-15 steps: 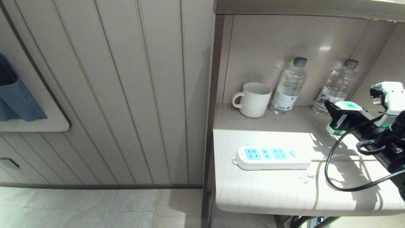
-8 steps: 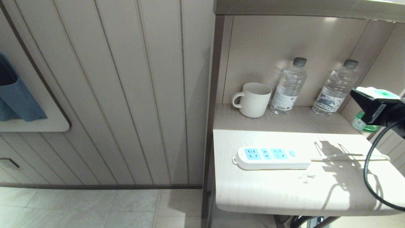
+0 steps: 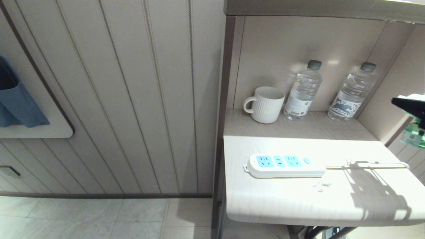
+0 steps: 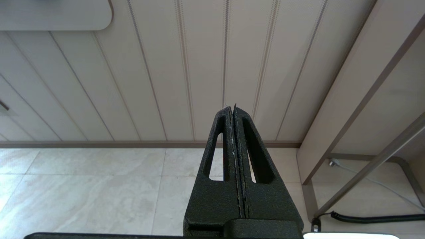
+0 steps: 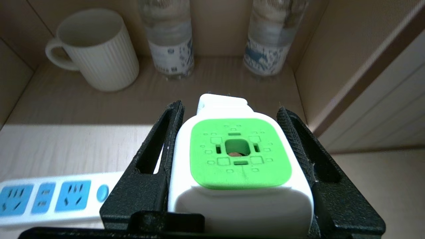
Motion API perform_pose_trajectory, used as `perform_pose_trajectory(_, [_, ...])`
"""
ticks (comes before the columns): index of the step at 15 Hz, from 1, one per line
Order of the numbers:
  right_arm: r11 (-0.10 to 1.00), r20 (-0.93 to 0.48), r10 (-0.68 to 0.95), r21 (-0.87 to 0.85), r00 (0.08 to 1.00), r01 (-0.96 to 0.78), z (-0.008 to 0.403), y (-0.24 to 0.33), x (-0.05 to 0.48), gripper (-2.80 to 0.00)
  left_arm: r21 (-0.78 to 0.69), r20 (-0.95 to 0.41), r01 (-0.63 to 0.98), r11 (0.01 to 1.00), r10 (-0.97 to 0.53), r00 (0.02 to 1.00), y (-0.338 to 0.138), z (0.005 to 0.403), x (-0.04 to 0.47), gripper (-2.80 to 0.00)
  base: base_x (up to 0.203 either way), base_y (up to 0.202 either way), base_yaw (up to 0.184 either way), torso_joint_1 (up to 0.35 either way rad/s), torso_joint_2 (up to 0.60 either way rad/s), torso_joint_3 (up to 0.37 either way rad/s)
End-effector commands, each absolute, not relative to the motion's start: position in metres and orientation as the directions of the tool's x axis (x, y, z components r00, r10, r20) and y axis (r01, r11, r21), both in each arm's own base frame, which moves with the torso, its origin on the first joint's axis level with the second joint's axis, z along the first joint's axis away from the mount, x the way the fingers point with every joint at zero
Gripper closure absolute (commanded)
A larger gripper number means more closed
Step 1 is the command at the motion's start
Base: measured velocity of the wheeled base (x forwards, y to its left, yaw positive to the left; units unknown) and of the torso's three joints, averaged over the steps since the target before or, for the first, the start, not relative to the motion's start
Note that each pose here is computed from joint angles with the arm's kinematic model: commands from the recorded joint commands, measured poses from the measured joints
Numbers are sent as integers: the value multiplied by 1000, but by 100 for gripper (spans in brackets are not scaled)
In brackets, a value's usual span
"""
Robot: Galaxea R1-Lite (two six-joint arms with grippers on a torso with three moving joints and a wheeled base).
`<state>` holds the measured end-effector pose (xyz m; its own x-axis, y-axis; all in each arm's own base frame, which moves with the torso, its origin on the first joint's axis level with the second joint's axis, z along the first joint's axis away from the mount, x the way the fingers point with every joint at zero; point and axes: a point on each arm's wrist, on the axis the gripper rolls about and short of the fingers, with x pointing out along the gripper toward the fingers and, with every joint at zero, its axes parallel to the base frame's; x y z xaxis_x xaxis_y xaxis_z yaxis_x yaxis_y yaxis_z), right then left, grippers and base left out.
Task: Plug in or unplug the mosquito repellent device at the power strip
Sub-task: Insert the plug into the socket
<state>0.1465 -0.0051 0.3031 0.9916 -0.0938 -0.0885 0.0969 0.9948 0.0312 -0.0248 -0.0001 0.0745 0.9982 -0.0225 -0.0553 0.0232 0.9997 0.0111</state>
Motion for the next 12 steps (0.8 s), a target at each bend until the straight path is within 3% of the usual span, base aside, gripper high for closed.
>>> perform_pose_trajectory(1, [994,-275,-89,36,957,103,311,-5,129,0,11,-57,23,1000,-22,998,0,75,-25,0,0,0,0,0,0,0])
perform_pose_trajectory(6, [997,-525,-54,22,849,77,317,0,114,0,11,-57,24,1000,-23,998,0,75,-25,0,0,0,0,0,0,0])
perform_pose_trajectory(12, [1000,-607,-1,-5,795,-3,298,8,115,0,11,-55,23,1000,-23,998,0,75,-25,0,0,0,0,0,0,0])
